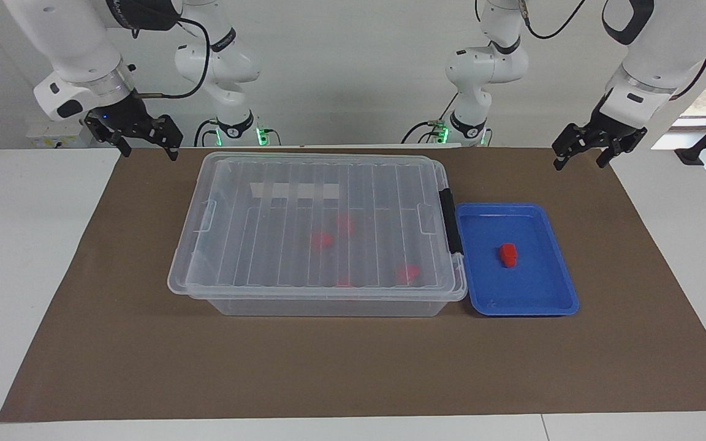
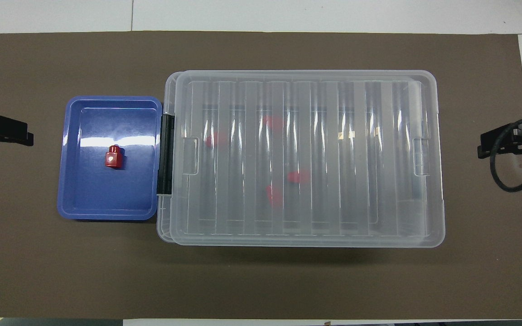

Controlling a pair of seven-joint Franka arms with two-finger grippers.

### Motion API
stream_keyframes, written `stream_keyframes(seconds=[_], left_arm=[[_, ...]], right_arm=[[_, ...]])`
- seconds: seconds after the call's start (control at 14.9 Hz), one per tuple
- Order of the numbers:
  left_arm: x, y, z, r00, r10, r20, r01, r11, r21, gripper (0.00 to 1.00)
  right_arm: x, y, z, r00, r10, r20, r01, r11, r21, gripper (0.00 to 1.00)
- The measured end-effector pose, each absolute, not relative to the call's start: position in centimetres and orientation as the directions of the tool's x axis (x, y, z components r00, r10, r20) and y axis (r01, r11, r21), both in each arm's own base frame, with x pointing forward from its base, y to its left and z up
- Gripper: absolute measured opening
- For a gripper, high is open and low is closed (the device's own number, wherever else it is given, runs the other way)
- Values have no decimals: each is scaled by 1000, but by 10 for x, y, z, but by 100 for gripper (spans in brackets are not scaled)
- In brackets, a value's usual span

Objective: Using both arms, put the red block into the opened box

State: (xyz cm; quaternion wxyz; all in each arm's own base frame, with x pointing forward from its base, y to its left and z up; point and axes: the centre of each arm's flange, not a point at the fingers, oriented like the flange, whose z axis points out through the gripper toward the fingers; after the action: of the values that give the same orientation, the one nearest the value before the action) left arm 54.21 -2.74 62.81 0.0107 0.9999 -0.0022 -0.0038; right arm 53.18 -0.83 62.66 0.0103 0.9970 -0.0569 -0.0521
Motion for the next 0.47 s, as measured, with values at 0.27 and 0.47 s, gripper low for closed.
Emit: stream_keyframes(seconds=[0.27,0.47], left_arm=[[541,-27,631,1000,-4,-3,-4,-1000,21,100],[538,-27,635,1000,-4,4,-4,-1000,21,100]], right_arm=[[532,-8,627,988,-113,-103,-111,-993,26,100],[534,-7,626,990,-112,-83,-111,-994,23,100]])
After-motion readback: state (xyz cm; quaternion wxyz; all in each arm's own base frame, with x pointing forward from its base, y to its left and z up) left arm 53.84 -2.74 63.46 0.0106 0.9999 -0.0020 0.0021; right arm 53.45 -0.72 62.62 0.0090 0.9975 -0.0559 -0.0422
